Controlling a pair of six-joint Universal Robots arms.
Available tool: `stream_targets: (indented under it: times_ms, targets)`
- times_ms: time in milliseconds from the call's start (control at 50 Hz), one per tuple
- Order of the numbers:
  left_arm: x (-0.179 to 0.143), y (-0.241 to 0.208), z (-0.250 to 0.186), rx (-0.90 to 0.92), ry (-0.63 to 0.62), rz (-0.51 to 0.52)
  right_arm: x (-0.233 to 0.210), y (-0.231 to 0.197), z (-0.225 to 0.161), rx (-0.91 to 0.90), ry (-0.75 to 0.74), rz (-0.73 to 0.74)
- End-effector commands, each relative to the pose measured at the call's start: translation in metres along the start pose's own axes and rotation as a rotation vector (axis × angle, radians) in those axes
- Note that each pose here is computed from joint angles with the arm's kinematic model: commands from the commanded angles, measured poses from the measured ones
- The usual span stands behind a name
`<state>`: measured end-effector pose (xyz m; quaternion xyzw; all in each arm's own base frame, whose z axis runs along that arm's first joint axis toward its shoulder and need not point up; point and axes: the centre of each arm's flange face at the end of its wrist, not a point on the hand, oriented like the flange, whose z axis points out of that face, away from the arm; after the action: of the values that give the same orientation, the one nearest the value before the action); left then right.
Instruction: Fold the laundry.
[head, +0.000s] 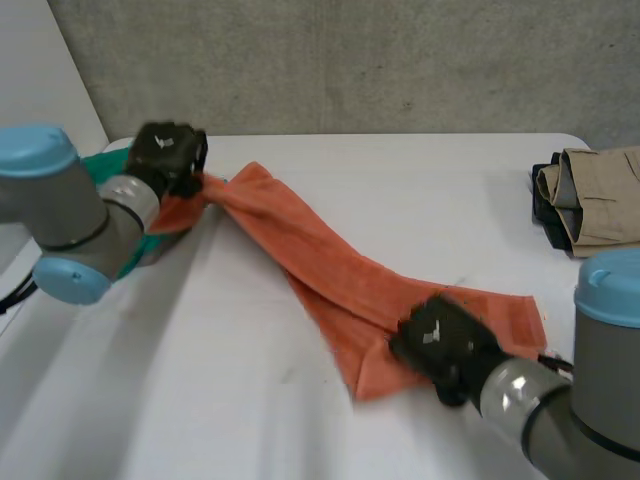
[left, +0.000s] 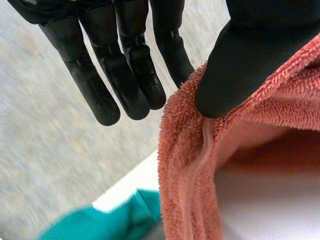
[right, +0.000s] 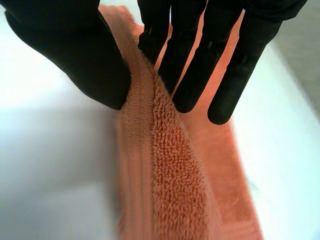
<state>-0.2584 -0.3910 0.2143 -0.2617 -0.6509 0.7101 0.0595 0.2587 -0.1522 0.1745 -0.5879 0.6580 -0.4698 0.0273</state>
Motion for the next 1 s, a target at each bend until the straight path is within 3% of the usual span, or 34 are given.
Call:
stream_targets:
  times_ms: [20,80,160,260,420,580,780,880,1000]
  targets:
    - [-0.01,-0.038,0.0,0.115,-0.032,-0.021,-0.035,0.008,-0.045,-0.139,-0.348,-0.222]
    - [-0.003,-0.046,0.0,0.135,-0.018,-0.022,-0.023,0.001,-0.035,-0.093,-0.264,-0.229]
    - [0.009,-0.068,-0.007,0.182,0.007,-0.021,0.013,-0.02,-0.013,0.032,-0.015,-0.191]
    - [0.012,-0.091,-0.018,0.223,0.017,-0.04,0.059,-0.052,-0.008,0.208,0.234,0.013]
    - [0.014,-0.143,-0.048,0.333,0.04,-0.107,0.107,-0.057,-0.002,0.282,0.331,0.27]
    - [0.011,-0.197,-0.087,0.468,0.043,-0.112,0.104,-0.031,0.07,0.124,0.18,0.398]
    - [0.009,-0.218,-0.1,0.533,0.041,-0.1,0.105,-0.002,0.146,-0.015,0.078,0.58]
    - [0.003,-0.218,-0.094,0.54,0.024,-0.094,0.149,-0.025,0.144,0.097,0.209,0.604]
    - [-0.017,-0.22,-0.068,0.62,-0.044,-0.063,0.243,-0.077,0.084,0.386,0.578,0.525]
